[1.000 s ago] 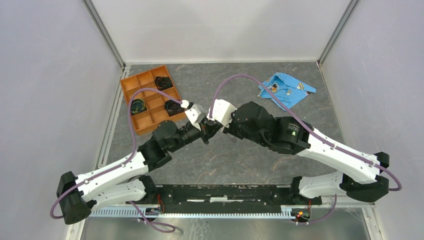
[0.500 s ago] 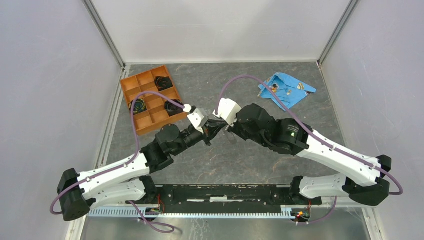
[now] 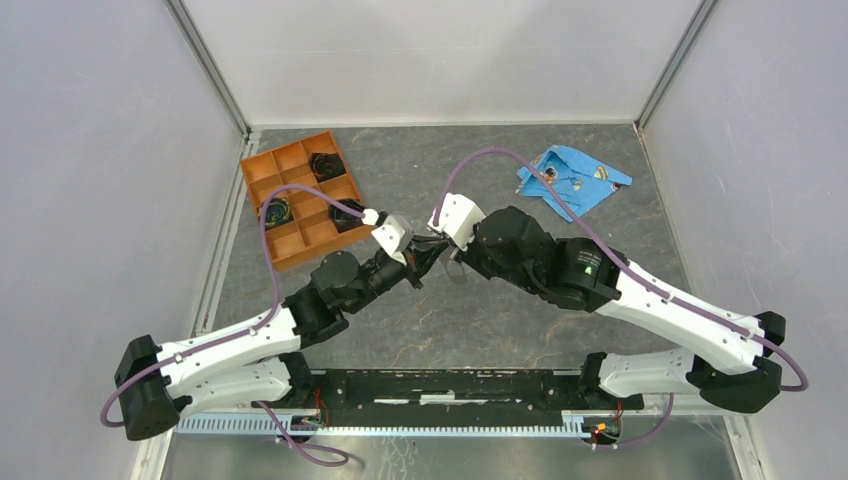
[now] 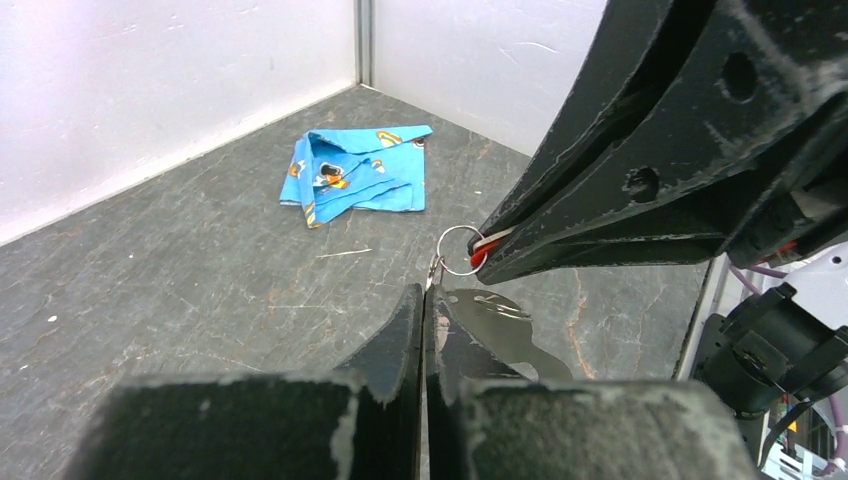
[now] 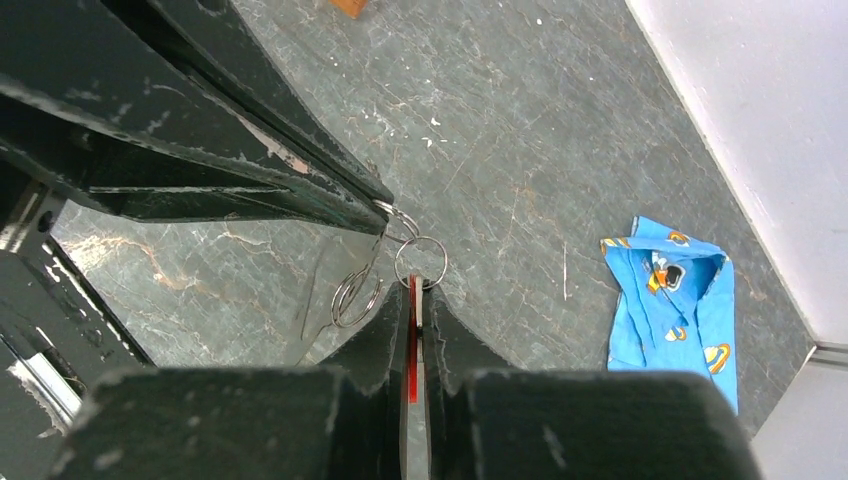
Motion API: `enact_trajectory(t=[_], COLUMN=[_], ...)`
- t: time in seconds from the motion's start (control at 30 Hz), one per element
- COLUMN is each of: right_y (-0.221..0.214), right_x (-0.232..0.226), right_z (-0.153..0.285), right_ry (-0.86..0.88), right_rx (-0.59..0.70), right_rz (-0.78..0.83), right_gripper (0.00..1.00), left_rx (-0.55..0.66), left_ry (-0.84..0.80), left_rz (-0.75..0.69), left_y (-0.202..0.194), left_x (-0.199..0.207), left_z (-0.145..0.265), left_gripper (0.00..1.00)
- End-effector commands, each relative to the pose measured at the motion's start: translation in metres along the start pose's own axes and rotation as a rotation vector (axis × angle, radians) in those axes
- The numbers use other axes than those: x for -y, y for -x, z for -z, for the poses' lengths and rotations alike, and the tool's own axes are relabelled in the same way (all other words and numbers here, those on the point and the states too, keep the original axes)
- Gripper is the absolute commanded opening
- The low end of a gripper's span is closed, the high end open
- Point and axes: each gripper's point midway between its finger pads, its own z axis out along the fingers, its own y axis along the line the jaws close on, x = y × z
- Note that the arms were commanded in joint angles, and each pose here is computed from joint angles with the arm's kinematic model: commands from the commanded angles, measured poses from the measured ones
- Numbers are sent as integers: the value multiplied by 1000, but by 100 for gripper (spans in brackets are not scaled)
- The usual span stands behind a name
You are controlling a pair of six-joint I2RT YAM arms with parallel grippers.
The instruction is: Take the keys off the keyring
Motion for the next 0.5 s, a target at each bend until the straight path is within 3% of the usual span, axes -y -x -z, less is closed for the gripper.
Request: enact_trajectory(t=[0.0,0.47], right_y=[18,33], right_x=[9,11], right_z=[10,13], right_ry=[-19,-1], right_rx=[67,87], right_rz=[-31,-2], right_gripper=[1,1], left_rx=[53,-33], left_ry=[86,118], left_rz=[31,35], left_y=[10,-12], left_x=[-14,-18], left_z=[-3,-10], left_gripper=[2,2])
